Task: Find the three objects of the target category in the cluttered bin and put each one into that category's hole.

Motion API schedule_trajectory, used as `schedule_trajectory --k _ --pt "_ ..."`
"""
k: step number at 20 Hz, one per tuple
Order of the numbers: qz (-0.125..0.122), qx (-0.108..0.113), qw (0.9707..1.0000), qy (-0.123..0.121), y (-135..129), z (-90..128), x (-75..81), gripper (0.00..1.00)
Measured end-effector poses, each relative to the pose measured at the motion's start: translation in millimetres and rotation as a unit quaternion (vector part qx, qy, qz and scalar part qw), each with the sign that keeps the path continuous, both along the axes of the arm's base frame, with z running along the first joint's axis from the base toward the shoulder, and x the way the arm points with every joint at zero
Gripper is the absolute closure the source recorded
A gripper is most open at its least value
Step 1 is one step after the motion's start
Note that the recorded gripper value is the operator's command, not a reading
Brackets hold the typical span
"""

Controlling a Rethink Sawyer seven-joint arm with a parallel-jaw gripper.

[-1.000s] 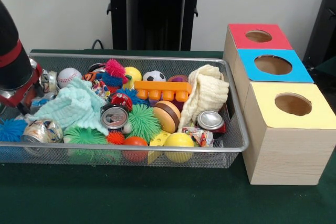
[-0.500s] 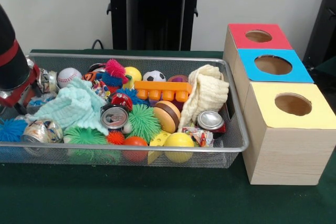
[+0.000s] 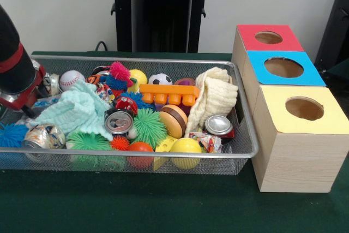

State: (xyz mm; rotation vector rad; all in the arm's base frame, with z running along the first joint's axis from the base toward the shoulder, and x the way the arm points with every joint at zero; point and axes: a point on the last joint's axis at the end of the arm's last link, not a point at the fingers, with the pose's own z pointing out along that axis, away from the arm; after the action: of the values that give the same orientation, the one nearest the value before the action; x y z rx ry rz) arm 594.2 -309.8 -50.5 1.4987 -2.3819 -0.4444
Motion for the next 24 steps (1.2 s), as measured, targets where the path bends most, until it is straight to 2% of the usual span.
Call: schedule_trajectory --k 14,15,24 --pt "-0.001 0.014 0.9999 0.010 1 -12 -9.4 0.00" --pt "-0.005 0.018 0.9998 0.008 -1 -13 -10.2 1.00" --pt "-0.018 0.026 0.9995 0.003 -6 -10 -11.0 1.00"
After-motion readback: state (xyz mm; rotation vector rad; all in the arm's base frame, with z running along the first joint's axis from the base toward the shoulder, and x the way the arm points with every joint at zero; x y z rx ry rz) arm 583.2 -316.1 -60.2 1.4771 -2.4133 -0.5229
